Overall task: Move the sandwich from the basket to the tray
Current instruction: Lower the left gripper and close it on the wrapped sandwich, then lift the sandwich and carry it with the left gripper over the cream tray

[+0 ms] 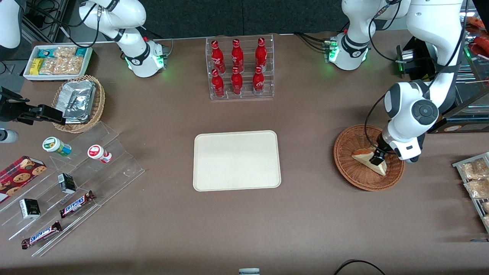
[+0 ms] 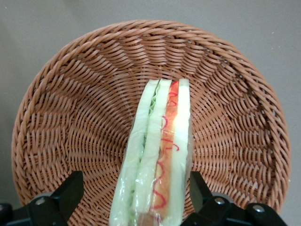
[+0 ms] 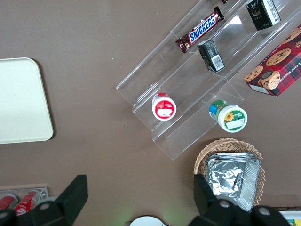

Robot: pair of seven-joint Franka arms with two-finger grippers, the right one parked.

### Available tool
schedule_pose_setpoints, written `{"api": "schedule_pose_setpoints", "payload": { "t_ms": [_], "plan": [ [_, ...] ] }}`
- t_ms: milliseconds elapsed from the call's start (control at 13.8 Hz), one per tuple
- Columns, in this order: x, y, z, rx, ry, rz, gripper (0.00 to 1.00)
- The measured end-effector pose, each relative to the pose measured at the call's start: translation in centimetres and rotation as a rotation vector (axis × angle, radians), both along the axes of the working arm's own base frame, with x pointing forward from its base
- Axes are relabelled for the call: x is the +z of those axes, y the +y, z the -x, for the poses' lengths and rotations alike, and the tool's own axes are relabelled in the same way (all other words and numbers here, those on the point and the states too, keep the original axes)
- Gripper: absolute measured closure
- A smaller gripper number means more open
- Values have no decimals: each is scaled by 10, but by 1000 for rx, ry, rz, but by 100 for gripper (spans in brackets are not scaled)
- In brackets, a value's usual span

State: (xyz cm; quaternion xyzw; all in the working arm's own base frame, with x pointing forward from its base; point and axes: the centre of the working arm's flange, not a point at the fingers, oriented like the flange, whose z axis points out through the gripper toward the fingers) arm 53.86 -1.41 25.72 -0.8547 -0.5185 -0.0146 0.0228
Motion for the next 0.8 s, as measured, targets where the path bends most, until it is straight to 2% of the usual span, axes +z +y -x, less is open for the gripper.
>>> {"api": "schedule_pose_setpoints", "payload": {
  "t_ms": [145,509,582,655,800],
  "plan": [
    [-2,0,0,34,2,0,4],
    [-1,-9,-1,41,-4,2,58],
    [1,-13,-3,33,-3,3,63],
    [5,-20,-5,22,12,3,67],
    [26,-39,-15,-34,89,-13,71]
  ]
}}
